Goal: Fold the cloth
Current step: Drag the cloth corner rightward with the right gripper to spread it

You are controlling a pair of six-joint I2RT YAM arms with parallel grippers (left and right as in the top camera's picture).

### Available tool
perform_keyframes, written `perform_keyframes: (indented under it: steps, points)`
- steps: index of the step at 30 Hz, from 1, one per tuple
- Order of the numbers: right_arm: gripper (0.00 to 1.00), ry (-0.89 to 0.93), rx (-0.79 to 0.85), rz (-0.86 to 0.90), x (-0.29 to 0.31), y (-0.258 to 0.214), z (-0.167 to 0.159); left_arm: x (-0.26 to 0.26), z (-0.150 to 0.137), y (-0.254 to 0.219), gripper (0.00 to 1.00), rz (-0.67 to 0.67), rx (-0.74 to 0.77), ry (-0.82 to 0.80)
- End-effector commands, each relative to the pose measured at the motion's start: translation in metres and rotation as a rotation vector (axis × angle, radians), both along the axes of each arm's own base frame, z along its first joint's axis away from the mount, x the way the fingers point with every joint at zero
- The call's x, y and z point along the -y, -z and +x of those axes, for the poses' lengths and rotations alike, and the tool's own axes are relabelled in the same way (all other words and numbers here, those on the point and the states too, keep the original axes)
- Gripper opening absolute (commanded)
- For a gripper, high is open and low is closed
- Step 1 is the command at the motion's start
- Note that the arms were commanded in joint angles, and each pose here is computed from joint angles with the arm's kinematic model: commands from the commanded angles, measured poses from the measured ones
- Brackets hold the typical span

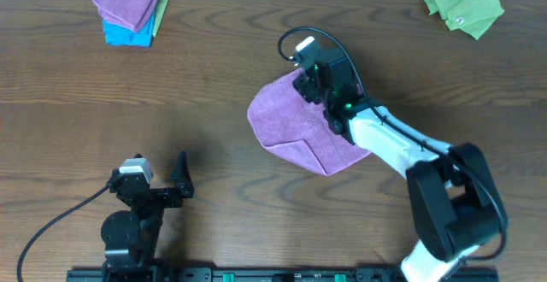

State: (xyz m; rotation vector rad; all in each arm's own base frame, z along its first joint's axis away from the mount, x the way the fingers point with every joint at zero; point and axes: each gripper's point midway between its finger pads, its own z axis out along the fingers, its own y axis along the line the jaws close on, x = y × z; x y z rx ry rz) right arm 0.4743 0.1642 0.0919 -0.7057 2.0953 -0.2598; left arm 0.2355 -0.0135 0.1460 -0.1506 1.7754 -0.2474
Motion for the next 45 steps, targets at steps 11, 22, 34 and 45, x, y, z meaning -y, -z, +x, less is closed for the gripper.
perform_keyframes:
  steps: [11, 22, 34, 45]
  points:
    - [0.79, 0.085, -0.278, -0.059, 0.036, 0.049, -0.040, 0.000, 0.000, 0.014, 0.95, 0.001, -0.029, -0.003]
    - [0.56, -0.005, -0.312, -0.031, 0.024, 0.056, -0.043, 0.000, 0.000, 0.014, 0.95, 0.001, -0.029, -0.003]
    - [0.47, -0.047, -0.378, 0.016, 0.019, 0.068, -0.051, 0.000, 0.000, 0.014, 0.95, 0.001, -0.029, -0.003]
    - [0.35, -0.042, -0.424, -0.004, 0.023, 0.083, -0.058, 0.000, 0.000, 0.014, 0.95, 0.001, -0.029, -0.003]
